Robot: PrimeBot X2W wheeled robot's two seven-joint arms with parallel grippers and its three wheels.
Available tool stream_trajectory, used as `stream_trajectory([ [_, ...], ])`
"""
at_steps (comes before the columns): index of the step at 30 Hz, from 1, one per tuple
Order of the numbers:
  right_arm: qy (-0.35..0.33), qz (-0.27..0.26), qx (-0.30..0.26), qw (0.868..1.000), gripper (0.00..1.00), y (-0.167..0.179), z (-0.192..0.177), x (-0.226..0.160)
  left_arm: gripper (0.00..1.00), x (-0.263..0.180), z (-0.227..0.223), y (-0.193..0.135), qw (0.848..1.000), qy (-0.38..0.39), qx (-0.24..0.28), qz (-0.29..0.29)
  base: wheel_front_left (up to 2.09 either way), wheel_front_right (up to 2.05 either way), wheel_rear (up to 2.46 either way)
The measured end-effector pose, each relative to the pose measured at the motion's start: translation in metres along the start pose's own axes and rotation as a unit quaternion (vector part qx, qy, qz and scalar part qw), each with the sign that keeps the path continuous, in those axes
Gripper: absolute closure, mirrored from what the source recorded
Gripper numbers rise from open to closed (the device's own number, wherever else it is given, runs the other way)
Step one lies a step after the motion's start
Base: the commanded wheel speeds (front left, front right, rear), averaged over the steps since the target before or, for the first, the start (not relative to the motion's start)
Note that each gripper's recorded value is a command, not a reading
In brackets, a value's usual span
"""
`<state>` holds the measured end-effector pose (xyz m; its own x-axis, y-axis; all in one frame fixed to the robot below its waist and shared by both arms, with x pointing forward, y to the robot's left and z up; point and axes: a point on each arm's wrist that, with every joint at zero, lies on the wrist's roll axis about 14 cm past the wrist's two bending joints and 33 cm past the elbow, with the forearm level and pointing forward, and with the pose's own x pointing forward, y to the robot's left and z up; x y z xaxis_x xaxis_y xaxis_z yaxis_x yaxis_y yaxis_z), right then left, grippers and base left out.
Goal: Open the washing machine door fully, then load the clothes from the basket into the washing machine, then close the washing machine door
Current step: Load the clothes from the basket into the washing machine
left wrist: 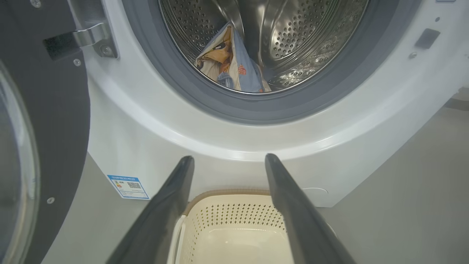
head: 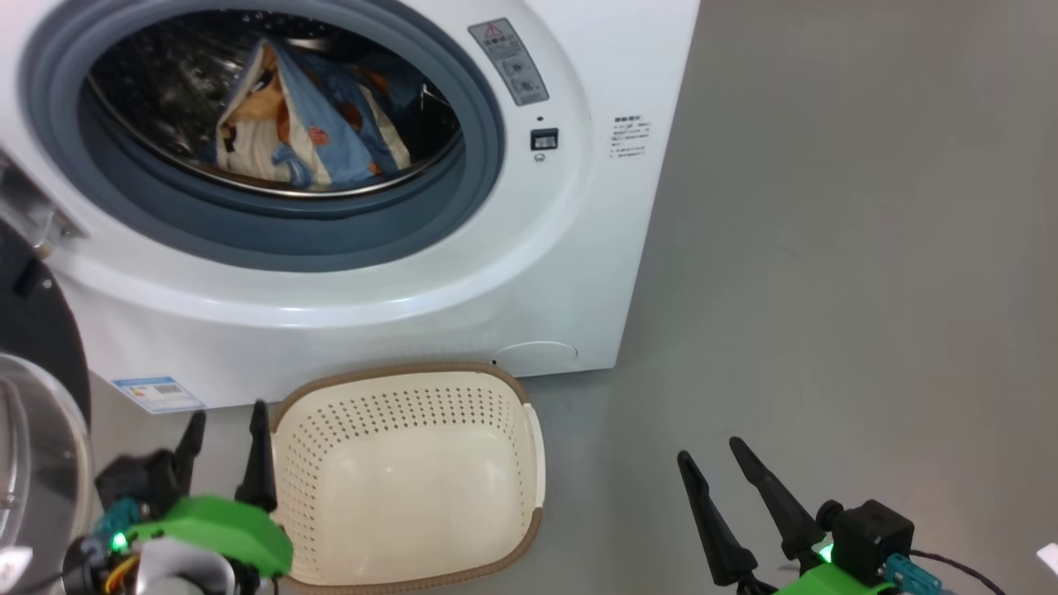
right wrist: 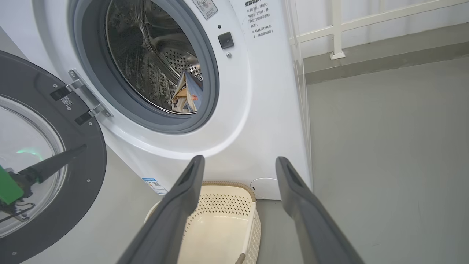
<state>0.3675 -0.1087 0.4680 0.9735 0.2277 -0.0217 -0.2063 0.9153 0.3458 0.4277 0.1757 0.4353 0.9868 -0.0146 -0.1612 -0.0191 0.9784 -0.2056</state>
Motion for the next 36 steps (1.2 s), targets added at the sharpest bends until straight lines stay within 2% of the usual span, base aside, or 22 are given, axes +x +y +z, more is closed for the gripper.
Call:
stream_trajectory([
  [23, -0.034, 0.024, -0.03, 0.999, 0.0, 0.016, 0.022, -0.018, 0.0, -0.093, 0.016, 0.018, 0.997, -0.055, 0.008, 0.048, 0.0, 0.0, 0.0],
  [36, -0.045, -0.003, -0.037, 0.998, 0.0, 0.0, 0.03, -0.036, 0.0, -0.115, 0.011, 0.025, 0.997, -0.056, 0.014, 0.058, 0.0, 0.0, 0.0],
])
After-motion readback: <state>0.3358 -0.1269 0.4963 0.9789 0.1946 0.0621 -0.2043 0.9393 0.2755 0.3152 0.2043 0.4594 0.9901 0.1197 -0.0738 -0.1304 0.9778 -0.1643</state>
